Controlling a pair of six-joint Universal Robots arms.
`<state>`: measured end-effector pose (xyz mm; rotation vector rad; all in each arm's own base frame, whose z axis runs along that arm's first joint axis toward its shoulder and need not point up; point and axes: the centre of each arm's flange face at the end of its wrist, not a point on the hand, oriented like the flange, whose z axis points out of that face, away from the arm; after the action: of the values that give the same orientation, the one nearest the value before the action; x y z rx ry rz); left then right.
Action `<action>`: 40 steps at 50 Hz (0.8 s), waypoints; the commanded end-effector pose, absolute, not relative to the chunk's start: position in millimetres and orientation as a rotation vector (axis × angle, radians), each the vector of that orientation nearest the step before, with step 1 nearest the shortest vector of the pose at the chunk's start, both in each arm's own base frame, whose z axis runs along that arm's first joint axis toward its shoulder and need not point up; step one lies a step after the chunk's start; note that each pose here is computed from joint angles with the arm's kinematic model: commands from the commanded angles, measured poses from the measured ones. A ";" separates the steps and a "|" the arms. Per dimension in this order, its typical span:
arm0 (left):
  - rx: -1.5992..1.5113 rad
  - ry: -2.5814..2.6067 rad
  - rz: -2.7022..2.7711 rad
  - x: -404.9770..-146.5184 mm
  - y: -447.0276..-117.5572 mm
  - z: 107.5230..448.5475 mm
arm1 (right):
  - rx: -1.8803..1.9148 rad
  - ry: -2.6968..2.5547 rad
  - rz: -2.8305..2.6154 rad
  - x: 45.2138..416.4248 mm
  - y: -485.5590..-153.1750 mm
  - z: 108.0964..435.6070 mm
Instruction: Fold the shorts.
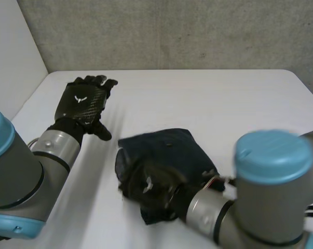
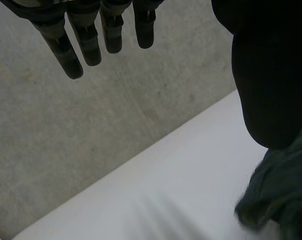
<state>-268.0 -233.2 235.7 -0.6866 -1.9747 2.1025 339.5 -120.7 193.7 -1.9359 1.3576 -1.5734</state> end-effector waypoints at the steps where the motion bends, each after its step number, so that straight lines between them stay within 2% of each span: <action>1: -0.663 -1.897 2.149 -277.5 -239.0 253.7 | -1.072 1.756 -1.651 299.5 -197.0 252.6; 5: -0.713 -1.852 2.098 -297.9 -224.4 252.3 | -0.835 1.854 -1.596 284.5 -221.9 256.2; 6: -0.747 -1.837 2.051 -310.6 -214.6 246.7 | -0.820 1.871 -1.584 283.3 -225.3 254.6; 10: -0.792 -1.869 1.971 -330.1 -190.3 233.0 | -0.842 1.997 -1.444 287.1 -235.9 226.1; 20: -0.852 -2.191 1.807 -334.3 -173.7 173.5 | -0.971 2.223 -1.309 291.4 -264.1 163.3; 25: -0.946 -2.332 1.661 -328.7 -167.7 139.1 | -1.062 2.286 -1.321 287.9 -268.7 145.8; 28: -0.968 -2.366 1.625 -326.2 -167.3 131.4 | -1.131 2.300 -1.320 285.8 -266.9 138.5; 33: -0.986 -2.379 1.614 -324.7 -168.4 133.8 | -1.137 2.262 -1.397 285.2 -270.3 145.6; 35: -0.984 -2.372 1.618 -325.6 -169.0 137.4 | -1.131 2.221 -1.476 286.4 -272.4 159.1; 37: -0.969 -2.351 1.640 -328.2 -171.3 146.6 | -1.126 2.192 -1.523 287.1 -272.6 169.0; 40: -0.882 -2.267 1.750 -327.6 -180.1 183.8 | -1.097 2.084 -1.690 289.6 -273.6 201.5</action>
<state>-326.2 -170.4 141.1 -0.9739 -2.3654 1.6282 286.0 -271.7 156.6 -1.1385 2.2315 -1.4615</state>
